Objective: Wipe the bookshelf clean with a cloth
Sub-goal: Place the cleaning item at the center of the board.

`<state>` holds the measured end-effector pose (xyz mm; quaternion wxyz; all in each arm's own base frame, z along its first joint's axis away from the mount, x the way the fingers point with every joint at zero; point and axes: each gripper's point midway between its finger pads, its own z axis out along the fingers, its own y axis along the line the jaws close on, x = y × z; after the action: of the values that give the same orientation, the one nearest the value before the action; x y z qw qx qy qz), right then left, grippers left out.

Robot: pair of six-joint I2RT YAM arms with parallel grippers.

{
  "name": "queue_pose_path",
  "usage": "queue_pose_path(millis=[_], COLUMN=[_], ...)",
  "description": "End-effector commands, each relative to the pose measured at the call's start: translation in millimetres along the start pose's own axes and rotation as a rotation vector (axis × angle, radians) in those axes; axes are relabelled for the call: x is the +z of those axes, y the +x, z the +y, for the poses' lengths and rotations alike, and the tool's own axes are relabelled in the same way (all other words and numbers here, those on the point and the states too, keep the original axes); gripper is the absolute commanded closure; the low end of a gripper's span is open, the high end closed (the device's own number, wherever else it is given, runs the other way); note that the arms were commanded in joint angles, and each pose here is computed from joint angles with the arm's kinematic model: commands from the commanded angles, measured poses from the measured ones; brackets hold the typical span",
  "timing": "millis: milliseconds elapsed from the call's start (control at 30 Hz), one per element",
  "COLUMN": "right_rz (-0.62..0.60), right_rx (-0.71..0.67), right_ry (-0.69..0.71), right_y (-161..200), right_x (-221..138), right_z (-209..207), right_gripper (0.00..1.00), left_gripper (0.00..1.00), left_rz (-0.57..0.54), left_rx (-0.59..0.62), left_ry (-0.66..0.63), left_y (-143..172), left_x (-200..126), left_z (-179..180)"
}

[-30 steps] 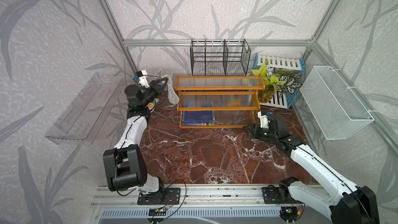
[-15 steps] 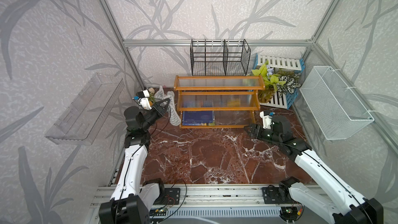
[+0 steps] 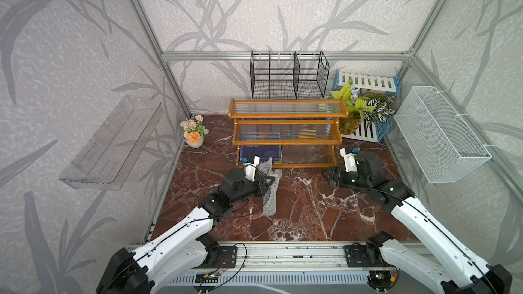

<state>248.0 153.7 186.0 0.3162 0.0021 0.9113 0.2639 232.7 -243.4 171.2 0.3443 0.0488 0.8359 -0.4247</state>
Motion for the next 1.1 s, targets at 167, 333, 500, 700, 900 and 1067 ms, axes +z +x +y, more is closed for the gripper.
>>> queue_pose_path(millis=[167,333,500,700,900,1067], right_rz=[0.047,0.074,0.071,0.058,0.048,0.023], right_rx=[-0.035,-0.035,-0.040,-0.025,0.002,0.048], right_ry=[0.056,0.065,0.098,0.202,0.286,0.327], right_y=[12.5,21.5,22.7,23.1,23.6,17.9], right_x=[10.6,20.7,25.2,29.7,29.6,24.5], right_z=[-3.8,-6.9,-14.5,-36.0,-56.8,-75.9], right_gripper=[0.14,0.13,0.12,0.09,0.06,0.00], left_gripper=[1.00,1.00,1.00,0.99,0.94,0.47], left_rz=[0.033,0.078,0.081,0.072,0.109,0.144], left_rx=[-0.002,0.032,0.057,0.017,-0.011,0.003], left_ry=[-0.051,-0.196,-0.476,-0.657,-0.721,-0.751], left_y=[35.0,44.3,41.7,39.5,51.3,43.6], left_x=[54.6,58.8,25.7,-13.4,-24.7,-25.2], left_z=[5.9,31.9,82.1,115.6,131.1,134.1])
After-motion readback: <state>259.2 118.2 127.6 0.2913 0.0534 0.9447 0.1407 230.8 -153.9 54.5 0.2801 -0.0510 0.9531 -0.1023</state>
